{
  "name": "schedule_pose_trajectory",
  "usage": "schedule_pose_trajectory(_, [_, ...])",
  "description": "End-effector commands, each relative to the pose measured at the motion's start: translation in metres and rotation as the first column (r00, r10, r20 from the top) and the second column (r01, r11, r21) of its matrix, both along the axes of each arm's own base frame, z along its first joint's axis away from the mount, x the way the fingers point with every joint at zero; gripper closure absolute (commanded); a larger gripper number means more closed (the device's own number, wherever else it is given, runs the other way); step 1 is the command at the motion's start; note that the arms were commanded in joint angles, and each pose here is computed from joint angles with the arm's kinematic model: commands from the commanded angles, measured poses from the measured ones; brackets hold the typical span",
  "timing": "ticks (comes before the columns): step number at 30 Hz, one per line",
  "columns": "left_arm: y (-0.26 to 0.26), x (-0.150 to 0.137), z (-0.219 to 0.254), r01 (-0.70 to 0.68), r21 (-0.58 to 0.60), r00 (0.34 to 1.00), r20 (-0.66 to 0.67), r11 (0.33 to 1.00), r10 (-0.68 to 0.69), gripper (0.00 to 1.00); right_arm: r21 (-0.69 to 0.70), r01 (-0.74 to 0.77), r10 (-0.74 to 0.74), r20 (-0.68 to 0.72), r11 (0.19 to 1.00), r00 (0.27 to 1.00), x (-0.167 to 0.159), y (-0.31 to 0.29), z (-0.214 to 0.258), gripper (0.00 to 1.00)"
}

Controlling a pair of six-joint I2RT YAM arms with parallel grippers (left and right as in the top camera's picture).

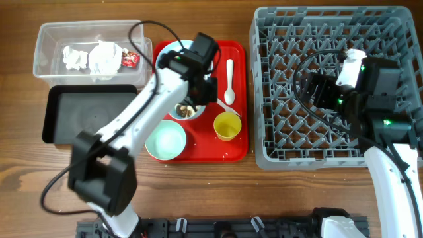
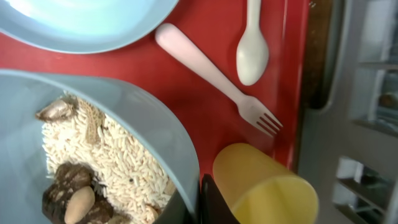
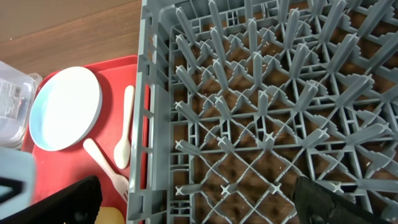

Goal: Sort waste into correct bins and load items into the dishwasher rack
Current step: 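Move the left gripper to the rice bowl and grasp its rim, then carry the rice bowl left and tip its contents onto the black tray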

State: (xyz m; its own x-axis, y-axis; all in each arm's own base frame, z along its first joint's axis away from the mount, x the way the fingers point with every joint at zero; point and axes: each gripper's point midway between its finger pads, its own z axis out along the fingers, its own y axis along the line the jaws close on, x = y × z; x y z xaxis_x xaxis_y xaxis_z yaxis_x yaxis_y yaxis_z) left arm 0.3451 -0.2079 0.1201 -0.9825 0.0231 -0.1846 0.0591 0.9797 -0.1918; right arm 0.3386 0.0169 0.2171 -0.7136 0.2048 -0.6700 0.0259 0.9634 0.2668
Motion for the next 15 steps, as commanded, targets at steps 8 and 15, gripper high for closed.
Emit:
schedule_pose_trajectory(8, [0.060,-0.008,0.050,-0.150,-0.083,0.988,-0.037,0.985,0.148,0.96,-0.020,0.006,-0.005,0.019,1.000,1.000,0.005,-0.003,0.007,0.00])
schedule_pose_trajectory(15, [0.109,-0.007,0.047,-0.262,-0.063,0.962,-0.092,0.963,0.255,0.96,-0.020,0.006,-0.005,0.019,1.000,1.000,0.004,-0.003,0.007,0.00])
